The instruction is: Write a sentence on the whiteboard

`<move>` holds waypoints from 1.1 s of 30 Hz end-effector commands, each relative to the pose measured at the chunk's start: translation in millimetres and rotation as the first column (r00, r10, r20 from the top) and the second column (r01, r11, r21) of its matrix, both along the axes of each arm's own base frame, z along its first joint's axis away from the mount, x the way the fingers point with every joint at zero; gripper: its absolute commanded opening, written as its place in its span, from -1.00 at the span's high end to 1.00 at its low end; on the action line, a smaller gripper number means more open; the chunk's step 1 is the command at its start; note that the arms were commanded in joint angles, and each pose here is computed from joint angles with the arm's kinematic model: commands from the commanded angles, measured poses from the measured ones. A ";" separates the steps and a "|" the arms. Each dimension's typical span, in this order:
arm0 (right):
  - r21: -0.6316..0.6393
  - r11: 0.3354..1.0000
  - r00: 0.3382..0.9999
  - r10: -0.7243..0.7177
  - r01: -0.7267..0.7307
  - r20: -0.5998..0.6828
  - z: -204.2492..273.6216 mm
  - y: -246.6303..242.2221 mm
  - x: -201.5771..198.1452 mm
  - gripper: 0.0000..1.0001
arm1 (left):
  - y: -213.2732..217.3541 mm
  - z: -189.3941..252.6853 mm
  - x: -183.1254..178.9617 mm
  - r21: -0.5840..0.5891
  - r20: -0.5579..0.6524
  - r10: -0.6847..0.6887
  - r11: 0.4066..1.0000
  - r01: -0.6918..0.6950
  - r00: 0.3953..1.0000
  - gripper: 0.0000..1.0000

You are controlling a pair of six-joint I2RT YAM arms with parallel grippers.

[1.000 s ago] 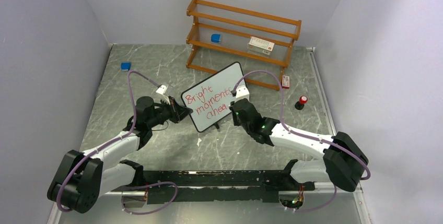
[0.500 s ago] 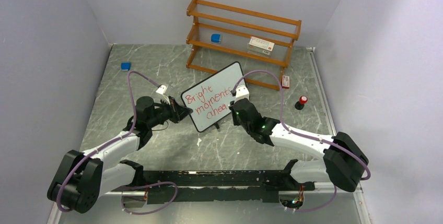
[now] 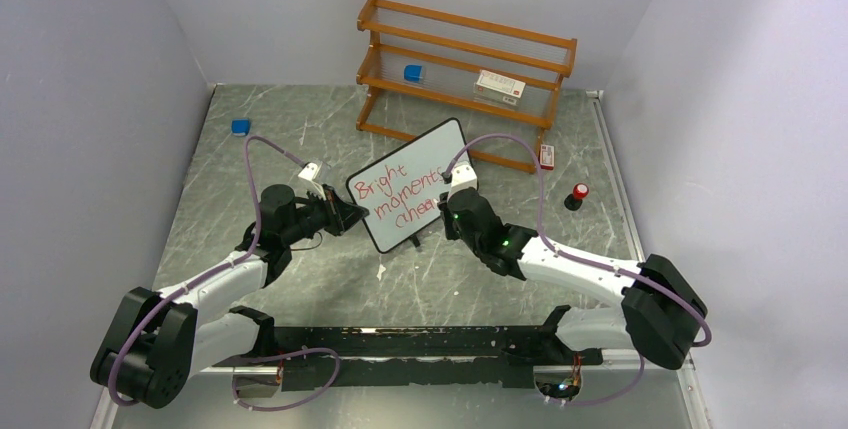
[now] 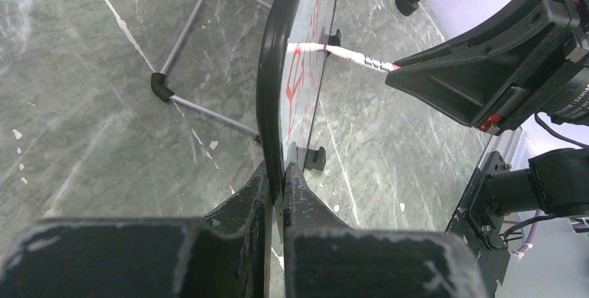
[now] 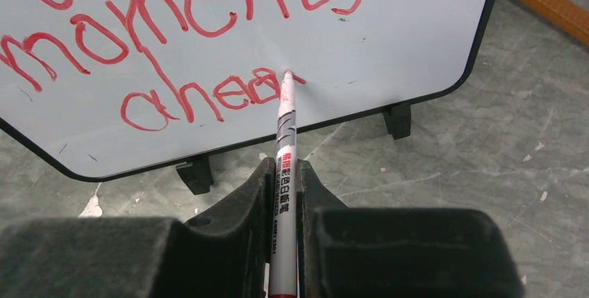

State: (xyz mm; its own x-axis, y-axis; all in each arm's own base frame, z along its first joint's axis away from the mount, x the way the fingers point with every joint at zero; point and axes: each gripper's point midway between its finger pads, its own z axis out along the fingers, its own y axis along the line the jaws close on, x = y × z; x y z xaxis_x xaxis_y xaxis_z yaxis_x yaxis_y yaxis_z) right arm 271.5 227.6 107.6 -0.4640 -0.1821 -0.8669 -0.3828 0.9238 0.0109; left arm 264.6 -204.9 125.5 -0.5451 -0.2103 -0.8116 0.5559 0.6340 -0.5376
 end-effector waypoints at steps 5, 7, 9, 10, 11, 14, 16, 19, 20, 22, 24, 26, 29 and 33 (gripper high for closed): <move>0.037 0.999 1.000 0.013 -0.014 0.022 14.4 6.4 3.9 1.00 | 9.6 -11.5 6.9 0.062 -0.020 0.051 0.997 -0.050 0.998 0.90; 0.027 1.000 1.000 0.014 -0.015 0.010 10.5 5.4 2.5 1.00 | 10.0 -11.5 7.3 0.062 -0.020 0.054 0.997 -0.052 0.998 0.90; 0.018 1.000 1.000 0.012 -0.011 -0.002 6.4 3.7 1.3 1.00 | 10.1 -11.1 7.3 0.062 -0.019 0.055 0.997 -0.054 0.998 0.90; 0.014 1.000 1.000 0.012 -0.012 -0.006 5.1 3.1 0.6 1.00 | 10.1 -11.5 7.2 0.062 -0.022 0.056 0.997 -0.054 0.998 0.90; 0.013 1.000 1.000 0.012 -0.012 -0.011 3.4 2.7 -0.4 1.00 | 10.2 -11.3 7.5 0.062 -0.021 0.056 0.997 -0.055 0.998 0.90; 0.005 1.000 1.000 0.012 -0.012 -0.022 -0.8 1.2 -2.4 1.00 | 10.4 -11.8 7.4 0.064 -0.022 0.057 0.996 -0.055 0.998 0.90; -0.001 1.000 1.000 0.009 -0.009 -0.028 -3.1 0.0 -2.7 1.00 | 10.3 -11.2 7.4 0.064 -0.021 0.056 0.996 -0.055 0.998 0.90; -0.006 1.000 0.999 0.012 -0.012 -0.032 -4.2 0.6 -3.0 1.00 | 10.3 -11.2 7.2 0.063 -0.022 0.057 0.996 -0.055 0.998 0.90; -0.007 1.000 0.999 0.012 -0.013 -0.033 -4.5 0.7 -3.0 1.00 | 10.3 -10.9 7.2 0.062 -0.021 0.057 0.997 -0.055 0.998 0.90; -0.016 1.000 0.999 0.010 -0.011 -0.037 -6.6 -0.4 -2.9 1.00 | 10.5 -10.9 7.5 0.063 -0.021 0.058 0.996 -0.057 0.998 0.90; -0.020 1.000 0.999 0.006 -0.007 -0.039 -8.1 -0.8 -2.8 1.00 | 10.5 -11.0 7.6 0.063 -0.021 0.059 0.996 -0.057 0.998 0.90; -0.027 1.000 0.999 -0.001 0.000 -0.037 -8.9 -2.1 -1.7 1.00 | 10.4 -11.4 7.7 0.063 -0.022 0.058 0.996 -0.057 0.998 0.90; -0.031 0.999 0.999 -0.013 0.012 -0.032 -8.3 -3.9 -0.5 1.00 | 10.1 -11.6 7.9 0.063 -0.023 0.057 0.996 -0.055 0.998 0.90; -0.032 0.999 0.999 -0.029 0.029 -0.020 -6.9 -5.9 2.4 1.00 | 9.7 -11.8 7.8 0.062 -0.022 0.054 0.997 -0.052 0.998 0.90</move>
State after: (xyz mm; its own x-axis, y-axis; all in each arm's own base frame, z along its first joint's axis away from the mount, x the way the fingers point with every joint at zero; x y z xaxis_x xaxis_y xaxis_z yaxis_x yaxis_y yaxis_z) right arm 266.3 224.2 95.4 -0.4960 -0.2169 -0.8408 -0.3902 0.9207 -0.0073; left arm 265.6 -204.7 125.8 -0.5500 -0.2096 -0.8084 0.5497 0.6379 -0.5394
